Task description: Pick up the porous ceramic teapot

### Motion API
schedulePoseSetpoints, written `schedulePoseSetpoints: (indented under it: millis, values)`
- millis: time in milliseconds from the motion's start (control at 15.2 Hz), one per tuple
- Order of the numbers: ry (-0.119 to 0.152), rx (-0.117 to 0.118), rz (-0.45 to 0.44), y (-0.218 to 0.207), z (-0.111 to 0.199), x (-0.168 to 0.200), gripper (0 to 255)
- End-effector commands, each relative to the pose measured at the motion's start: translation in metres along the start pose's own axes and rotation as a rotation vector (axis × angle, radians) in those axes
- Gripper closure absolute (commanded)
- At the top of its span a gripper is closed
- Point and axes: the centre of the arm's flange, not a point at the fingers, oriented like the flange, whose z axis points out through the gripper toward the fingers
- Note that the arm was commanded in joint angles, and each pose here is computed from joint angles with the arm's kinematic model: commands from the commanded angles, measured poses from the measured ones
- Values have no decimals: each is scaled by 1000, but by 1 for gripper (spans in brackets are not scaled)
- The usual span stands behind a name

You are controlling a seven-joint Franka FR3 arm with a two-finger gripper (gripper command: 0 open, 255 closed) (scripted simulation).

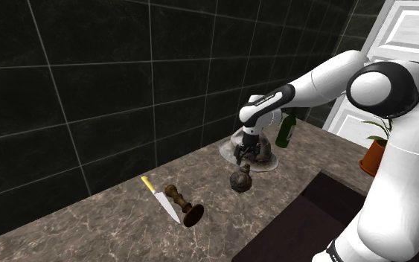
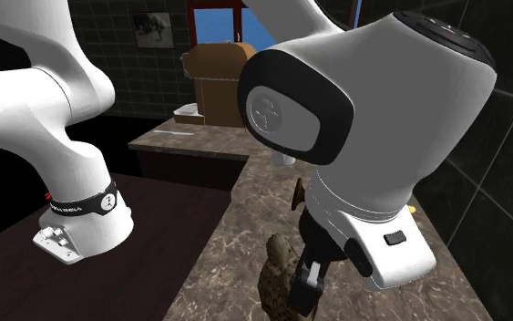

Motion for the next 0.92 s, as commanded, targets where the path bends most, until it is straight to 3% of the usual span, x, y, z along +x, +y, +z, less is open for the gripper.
schedulePoseSetpoints:
  millis: [0,264,330,858]
  values:
    - [0,0,0,2,10,2,0]
    - [0,0,0,4,24,5,0]
    - [0,0,0,4,23,5,255]
    - [0,0,0,4,23,5,255]
